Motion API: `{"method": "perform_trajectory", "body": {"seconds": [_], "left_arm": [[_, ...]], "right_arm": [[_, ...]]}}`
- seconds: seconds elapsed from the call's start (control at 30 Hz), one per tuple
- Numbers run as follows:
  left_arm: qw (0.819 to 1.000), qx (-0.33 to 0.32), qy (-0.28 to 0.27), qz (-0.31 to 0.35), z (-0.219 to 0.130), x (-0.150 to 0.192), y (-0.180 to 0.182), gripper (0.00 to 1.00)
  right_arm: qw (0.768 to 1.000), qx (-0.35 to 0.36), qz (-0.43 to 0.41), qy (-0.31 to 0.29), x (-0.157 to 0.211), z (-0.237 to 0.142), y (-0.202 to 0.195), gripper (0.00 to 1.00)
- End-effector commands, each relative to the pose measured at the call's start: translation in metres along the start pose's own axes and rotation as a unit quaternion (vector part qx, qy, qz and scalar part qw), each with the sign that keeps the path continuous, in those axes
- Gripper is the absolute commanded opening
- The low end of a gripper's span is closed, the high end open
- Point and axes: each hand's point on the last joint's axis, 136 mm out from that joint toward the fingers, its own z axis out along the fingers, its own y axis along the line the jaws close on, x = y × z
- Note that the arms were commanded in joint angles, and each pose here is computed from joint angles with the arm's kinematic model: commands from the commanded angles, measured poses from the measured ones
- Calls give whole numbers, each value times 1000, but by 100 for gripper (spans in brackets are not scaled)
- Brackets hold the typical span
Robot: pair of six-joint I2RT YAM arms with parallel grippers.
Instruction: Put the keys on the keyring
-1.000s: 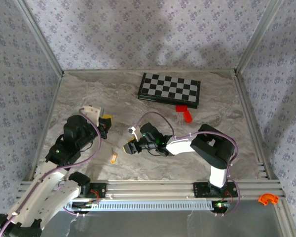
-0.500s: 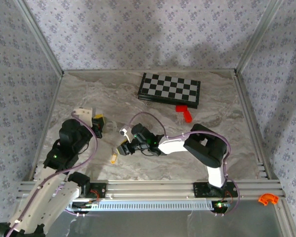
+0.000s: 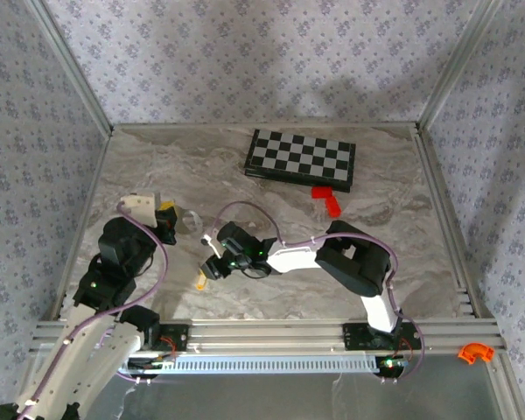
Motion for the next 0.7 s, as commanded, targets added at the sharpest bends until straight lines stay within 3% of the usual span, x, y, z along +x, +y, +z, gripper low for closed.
{"method": "perform_trajectory", "body": {"seconds": [0.0, 0.67], "left_arm": [[999, 0, -31, -8, -4, -17, 0, 0], [999, 3, -36, -12, -4, -15, 0, 0]], "right_arm": [[999, 19, -21, 25, 9, 8, 0, 35], [999, 15, -29, 33, 11, 18, 5, 29]]}}
